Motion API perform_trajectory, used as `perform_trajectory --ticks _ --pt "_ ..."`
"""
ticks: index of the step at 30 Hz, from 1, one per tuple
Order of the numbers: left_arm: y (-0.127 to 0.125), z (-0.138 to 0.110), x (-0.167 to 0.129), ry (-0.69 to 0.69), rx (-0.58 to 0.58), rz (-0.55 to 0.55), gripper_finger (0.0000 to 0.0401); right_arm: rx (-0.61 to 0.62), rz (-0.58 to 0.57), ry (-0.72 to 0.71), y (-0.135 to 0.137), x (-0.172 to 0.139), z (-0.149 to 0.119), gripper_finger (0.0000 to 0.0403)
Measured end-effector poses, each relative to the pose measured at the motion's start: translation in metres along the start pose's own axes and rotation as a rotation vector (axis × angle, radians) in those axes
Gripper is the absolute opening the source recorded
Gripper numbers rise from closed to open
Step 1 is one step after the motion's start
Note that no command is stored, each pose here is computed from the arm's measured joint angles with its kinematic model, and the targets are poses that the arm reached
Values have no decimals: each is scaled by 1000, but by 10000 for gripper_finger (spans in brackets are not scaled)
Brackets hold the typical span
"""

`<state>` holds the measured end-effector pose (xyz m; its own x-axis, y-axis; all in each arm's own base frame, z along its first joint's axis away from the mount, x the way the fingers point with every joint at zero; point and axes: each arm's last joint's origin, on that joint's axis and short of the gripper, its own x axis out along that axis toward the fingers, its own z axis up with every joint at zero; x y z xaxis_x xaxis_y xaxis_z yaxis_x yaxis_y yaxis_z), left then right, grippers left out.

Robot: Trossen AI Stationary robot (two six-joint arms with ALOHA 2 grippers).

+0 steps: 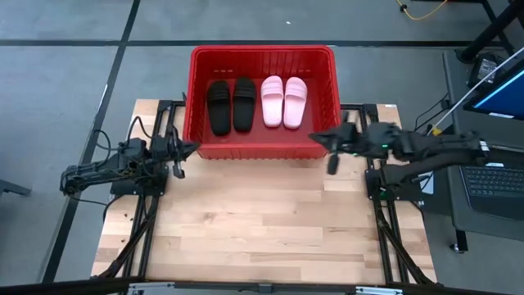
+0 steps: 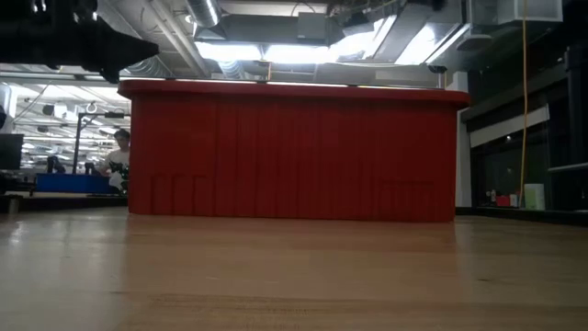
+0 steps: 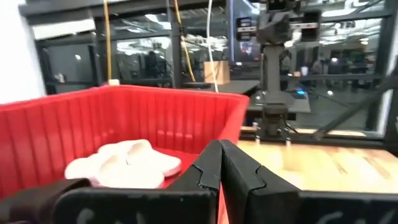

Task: Pick and place slides into bin
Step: Return to Home Position

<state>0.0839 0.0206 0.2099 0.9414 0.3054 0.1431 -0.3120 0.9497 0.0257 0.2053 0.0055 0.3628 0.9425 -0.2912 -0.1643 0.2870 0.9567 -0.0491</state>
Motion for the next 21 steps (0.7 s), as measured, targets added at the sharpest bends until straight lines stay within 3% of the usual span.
perform_trajectory --ticks 6,12,18,21 --pt "-4 -6 1 12 -50 -125 2 30 13 -69 -24 -58 -25 5" --pt "-5 -25 5 -40 -77 -135 2 76 19 -162 -43 -107 -38 5" --pt "-8 -22 5 -114 45 -227 2 94 30 -167 -52 -132 -48 6" --pt "-8 -21 4 -109 -26 -239 2 61 29 -135 -54 -138 -54 6"
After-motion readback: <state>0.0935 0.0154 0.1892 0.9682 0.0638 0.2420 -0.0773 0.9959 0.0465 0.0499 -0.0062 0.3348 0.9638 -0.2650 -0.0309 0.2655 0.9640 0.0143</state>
